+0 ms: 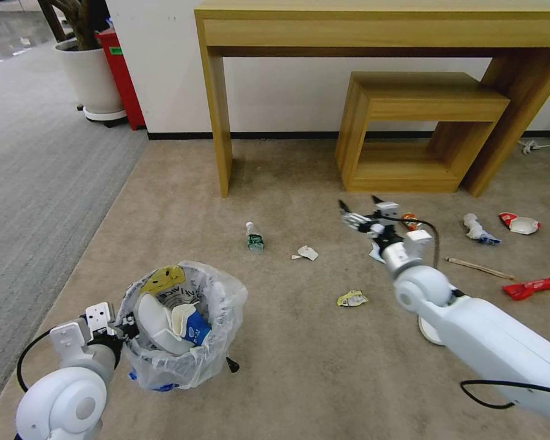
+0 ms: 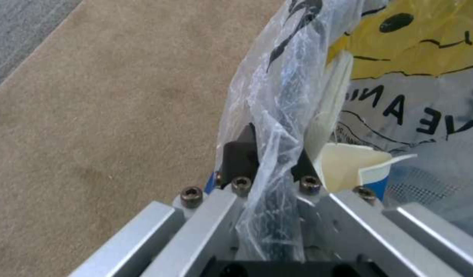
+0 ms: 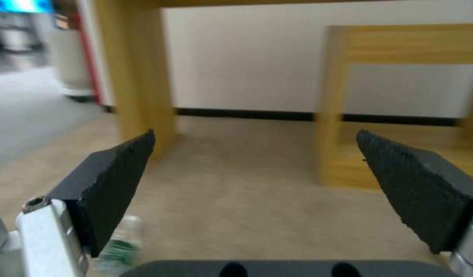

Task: Pick up the trash bin and place the garbage on the floor into it.

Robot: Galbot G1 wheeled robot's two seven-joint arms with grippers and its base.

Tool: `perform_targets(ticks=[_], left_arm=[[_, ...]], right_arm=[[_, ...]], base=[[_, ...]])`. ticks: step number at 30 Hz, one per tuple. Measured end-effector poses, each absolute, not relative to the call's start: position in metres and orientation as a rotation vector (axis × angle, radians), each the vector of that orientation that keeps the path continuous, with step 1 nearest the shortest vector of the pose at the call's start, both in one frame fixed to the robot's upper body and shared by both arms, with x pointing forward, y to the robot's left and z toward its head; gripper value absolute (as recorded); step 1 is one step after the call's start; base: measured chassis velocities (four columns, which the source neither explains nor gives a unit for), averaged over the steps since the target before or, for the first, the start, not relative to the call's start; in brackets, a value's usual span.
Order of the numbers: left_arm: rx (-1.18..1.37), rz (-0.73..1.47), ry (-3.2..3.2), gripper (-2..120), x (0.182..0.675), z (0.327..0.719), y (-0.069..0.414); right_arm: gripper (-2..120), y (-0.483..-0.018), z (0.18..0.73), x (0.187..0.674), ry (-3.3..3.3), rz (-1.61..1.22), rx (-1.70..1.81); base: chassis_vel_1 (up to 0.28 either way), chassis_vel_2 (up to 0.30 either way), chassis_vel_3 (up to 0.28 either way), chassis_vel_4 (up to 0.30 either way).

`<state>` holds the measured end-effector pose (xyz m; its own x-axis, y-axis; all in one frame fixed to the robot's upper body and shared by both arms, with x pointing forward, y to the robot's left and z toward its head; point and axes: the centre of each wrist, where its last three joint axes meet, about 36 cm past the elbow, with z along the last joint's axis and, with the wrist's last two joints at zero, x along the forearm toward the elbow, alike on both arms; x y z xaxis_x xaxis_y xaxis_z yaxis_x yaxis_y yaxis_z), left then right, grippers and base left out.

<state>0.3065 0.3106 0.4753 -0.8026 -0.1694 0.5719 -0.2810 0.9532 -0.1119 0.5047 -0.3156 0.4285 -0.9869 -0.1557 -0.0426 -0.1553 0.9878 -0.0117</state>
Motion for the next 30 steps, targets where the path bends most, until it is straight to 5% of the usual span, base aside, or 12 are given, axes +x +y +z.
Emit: perform_targets(ticks=[10,30], left_arm=[[0.294,0.262,-2.551,1,0.305,0.476,0.312],[0.302,0.266,-2.565,1,0.301,0.479,0.313]], right_arm=[[100,-0.367,0.414,0.463,3.138,-0.16,0.016],[100,-0.391,0.413,0.435,3.118,-0.244,0.233]], base=[[0.0,0.0,0.0,0.0],[0.0,0.0,0.0,0.0]])
